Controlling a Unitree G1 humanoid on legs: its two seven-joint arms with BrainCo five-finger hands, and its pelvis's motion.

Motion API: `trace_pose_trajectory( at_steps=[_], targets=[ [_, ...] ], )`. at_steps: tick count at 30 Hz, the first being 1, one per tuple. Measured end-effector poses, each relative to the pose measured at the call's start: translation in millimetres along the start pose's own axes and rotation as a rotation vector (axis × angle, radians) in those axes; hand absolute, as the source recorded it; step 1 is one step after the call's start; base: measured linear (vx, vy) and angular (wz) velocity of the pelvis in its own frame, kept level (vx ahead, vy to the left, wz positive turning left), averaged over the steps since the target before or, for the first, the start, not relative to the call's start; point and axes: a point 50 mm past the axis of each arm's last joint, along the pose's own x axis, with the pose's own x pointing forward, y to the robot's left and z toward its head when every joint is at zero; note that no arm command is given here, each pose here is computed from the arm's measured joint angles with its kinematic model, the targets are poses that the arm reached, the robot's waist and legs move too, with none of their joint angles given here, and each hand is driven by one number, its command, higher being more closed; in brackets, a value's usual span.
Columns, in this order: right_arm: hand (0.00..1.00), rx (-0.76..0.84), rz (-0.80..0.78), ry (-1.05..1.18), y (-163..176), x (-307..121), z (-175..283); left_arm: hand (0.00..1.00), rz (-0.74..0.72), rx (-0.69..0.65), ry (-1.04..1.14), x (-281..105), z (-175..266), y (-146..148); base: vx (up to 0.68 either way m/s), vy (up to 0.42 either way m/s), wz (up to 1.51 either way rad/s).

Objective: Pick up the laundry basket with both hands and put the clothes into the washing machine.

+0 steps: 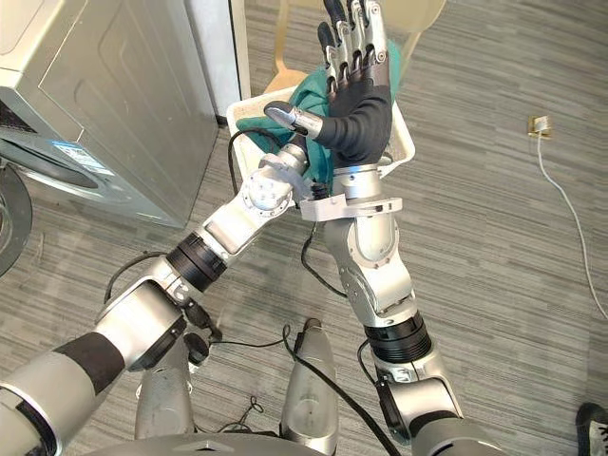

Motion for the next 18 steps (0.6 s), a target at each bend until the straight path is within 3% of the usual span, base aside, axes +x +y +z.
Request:
trace_pose_trajectory(
  at_steps=[5,10,13,18],
  targets=[
    [0.0,0.02,0.01,0.024,2.9,-5.8,-3.9,0.0,-0.049,0.157,-0.008,-5.2,-7.0,4.7,0.02,-0.008,-0.08],
    [0.0,0.056,0.03,0.034,5.7,-10.5,-6.6,0.0,-0.144,0.484,-0.04,-14.2,-16.9,24.2,0.05,0.006,-0.07],
    [0.0,0.068,0.045,0.042,7.6,-12.4,-8.0,0.0,-0.176,0.602,-0.052,-19.2,-21.6,31.1,0.07,-0.017,0.06],
    [0.0,0.054,0.047,0.05,5.4,-13.8,-8.3,0.0,-0.189,0.654,-0.056,-22.7,-25.1,33.6,0.02,-0.032,0.14]
  ],
)
